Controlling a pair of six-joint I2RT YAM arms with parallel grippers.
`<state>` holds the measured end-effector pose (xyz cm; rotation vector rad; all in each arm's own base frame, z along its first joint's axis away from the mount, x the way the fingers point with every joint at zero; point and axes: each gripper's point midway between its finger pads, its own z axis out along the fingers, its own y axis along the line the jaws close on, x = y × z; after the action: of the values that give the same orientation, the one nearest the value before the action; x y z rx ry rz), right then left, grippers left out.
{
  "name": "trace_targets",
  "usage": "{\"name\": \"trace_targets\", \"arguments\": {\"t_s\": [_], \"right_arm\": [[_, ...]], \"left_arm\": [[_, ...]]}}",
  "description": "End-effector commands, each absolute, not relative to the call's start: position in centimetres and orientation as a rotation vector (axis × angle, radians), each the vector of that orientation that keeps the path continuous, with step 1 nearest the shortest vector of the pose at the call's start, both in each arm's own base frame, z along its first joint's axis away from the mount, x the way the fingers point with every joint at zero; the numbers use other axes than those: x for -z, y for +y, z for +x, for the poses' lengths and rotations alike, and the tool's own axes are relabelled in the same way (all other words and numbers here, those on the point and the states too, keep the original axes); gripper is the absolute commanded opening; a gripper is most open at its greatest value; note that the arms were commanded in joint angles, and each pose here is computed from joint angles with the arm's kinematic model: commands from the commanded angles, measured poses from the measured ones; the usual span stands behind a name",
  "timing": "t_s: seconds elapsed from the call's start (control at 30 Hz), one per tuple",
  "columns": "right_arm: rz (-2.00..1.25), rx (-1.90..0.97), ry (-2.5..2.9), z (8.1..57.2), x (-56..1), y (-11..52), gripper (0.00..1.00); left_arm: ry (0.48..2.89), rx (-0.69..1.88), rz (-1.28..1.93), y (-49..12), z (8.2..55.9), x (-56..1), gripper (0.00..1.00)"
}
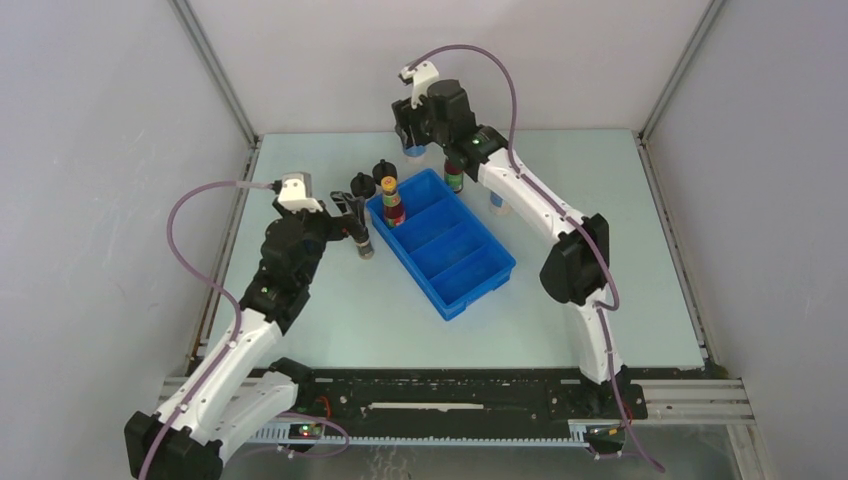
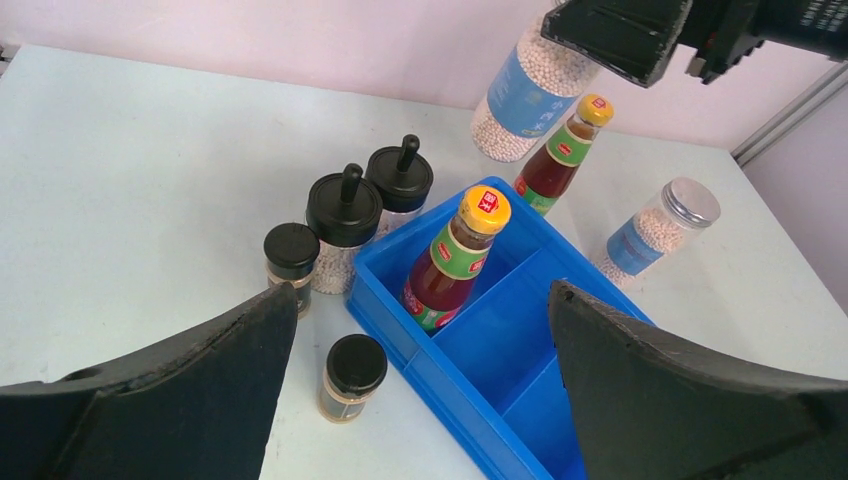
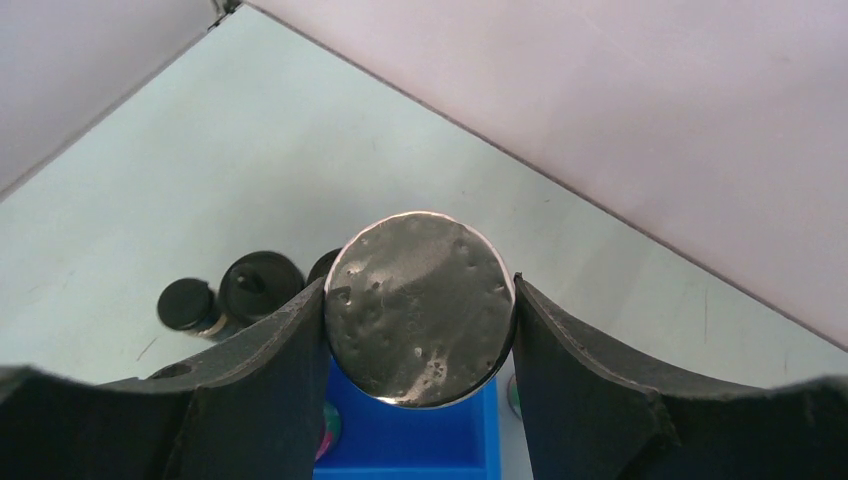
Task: Organize the condiment bottles
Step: Pick up the bottle from the center of the board, then place the bottle in the storage box.
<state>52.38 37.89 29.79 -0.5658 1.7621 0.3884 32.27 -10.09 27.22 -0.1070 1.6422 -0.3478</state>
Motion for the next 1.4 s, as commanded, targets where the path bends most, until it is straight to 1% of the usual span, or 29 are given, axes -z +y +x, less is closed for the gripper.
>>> {"name": "trace_targets", "arguments": {"t_s": [0.0,0.37,0.57,0.77,1.1,1.37], "right_arm": [[-0.516,-0.394,1.572,49.4,-38.9,37.1,0.00],[-0.475,-0.371,1.584,41.9,-38.7,33.0,0.00],[-0.465,-0.377,1.609,37.6,-37.0,30.9,0.00],[-0.483,-0.398,1.644,34.2,-35.1,30.5,0.00],[-0.506,-0.455,1.691,30.9,-32.5,30.8,0.00],[-0.514,-0.485,1.702,29.7,-31.9,30.5,0.00]], "left_arm": [[1.619,0.332,-0.108,-9.8,31.9,-27.3,1.00],[1.600,0.327,-0.108,-9.6,31.5,-28.0,1.00],[1.604,0.325,-0.113,-9.7,31.6,-27.9,1.00],[1.617,0.316,-0.112,-9.7,31.8,-27.6,1.00],[1.624,0.298,-0.114,-9.5,32.0,-27.4,1.00],[1.642,0.292,-0.119,-9.6,32.3,-26.8,1.00]]}}
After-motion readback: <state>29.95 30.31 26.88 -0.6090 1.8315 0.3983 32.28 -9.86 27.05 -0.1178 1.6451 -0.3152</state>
